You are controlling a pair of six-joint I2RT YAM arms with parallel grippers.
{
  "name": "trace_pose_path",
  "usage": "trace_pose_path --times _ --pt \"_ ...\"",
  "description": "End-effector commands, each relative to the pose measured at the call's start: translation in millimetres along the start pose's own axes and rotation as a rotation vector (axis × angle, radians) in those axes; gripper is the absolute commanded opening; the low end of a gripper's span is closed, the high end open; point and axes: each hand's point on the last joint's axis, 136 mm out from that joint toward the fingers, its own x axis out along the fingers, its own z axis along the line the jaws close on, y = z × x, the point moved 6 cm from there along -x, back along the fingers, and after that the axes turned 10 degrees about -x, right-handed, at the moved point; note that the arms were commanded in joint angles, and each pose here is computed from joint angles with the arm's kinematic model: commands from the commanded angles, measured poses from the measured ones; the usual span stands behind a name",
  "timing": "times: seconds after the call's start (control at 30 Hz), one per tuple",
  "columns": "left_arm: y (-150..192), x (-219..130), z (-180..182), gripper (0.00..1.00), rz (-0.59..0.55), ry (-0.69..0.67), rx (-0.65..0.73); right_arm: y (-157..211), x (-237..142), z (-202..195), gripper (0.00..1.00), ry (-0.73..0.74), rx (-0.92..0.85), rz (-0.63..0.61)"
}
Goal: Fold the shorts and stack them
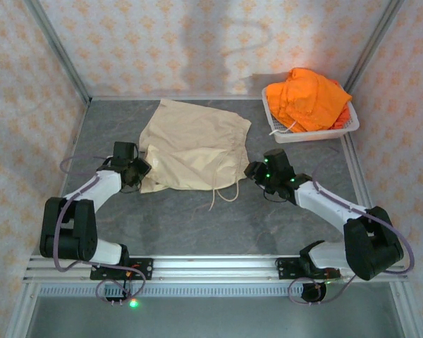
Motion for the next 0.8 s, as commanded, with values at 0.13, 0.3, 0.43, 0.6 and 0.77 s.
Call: trace_pose_path --times 0.13,0.3,0.43,0.6,0.77 --pt "-5 9 -9 0.30 0.012 0.031 0.011 4 1 0 0.59 -0.036 0.078 -0.003" --pt "-3 15 -10 0.12 0.035 0.035 0.011 7 5 -2 0.59 -0.041 0.123 0.009" --pt "-5 3 -18 0.00 0.030 0.068 0.013 8 9 -2 0.59 -0.071 0.189 0.006" --pt "-16 -59 -37 0.00 -0.068 0.143 0.031 12 18 -4 0.55 -0.102 0.304 0.006" --pt "-23 -115 -54 0.00 -0.139 0.227 0.042 13 27 -1 0.52 -0.126 0.357 0.017"
